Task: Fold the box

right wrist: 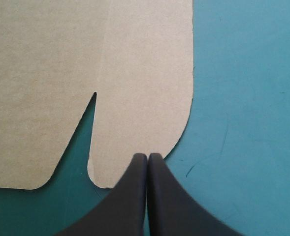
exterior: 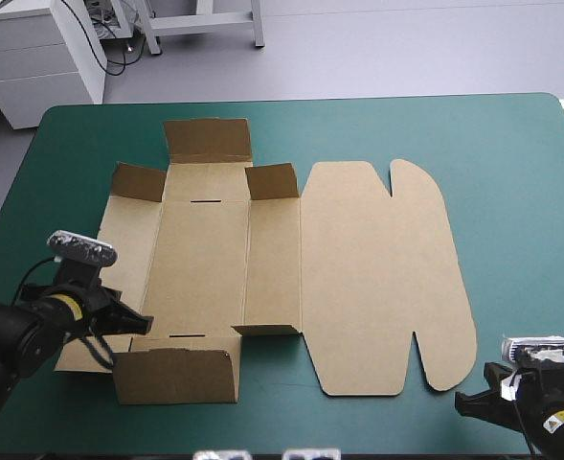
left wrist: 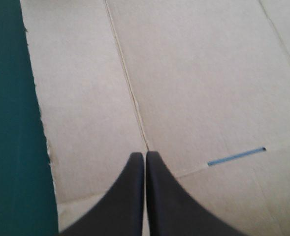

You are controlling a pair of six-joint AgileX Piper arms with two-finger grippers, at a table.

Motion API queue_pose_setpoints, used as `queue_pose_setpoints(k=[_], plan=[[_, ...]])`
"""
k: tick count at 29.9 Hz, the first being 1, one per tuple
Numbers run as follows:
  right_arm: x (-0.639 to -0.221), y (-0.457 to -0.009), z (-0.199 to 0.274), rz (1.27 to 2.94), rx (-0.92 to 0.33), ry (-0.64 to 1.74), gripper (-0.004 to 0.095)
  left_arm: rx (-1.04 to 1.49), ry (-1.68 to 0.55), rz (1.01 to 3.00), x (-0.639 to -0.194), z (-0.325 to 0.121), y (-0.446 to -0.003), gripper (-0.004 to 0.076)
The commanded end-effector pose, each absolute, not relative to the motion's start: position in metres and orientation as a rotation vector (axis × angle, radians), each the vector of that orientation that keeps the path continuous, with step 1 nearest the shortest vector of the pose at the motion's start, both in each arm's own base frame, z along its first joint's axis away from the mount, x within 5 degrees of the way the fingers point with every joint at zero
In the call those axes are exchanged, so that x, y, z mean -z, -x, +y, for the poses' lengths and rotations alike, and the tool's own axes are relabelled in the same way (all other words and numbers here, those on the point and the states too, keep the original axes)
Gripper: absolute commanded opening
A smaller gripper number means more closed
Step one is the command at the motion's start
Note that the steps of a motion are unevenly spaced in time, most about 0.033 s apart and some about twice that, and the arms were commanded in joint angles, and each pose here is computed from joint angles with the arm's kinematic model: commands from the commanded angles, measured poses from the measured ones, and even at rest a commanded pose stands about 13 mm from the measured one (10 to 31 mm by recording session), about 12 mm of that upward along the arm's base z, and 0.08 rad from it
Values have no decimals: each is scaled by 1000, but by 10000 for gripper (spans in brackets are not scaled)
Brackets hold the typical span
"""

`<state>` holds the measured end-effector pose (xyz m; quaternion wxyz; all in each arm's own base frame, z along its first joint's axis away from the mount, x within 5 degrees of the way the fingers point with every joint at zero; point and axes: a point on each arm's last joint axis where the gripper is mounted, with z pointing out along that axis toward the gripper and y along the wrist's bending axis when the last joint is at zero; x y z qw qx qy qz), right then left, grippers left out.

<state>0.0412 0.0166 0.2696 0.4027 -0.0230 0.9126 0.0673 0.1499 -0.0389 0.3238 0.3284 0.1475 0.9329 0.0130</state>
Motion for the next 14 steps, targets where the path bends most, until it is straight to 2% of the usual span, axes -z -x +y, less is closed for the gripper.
queue_pose_setpoints(k=[1,8,14], plan=[[-280,-45,17,2241,-173,58,-14,-66,-359,2358,-337,-44,-180,-7],[-280,-45,17,2241,-173,58,-14,-120,-188,2413,-336,-14,-224,-4],[-280,-45,17,2241,-173,58,-14,70,-40,2463,-327,29,-237,-3]])
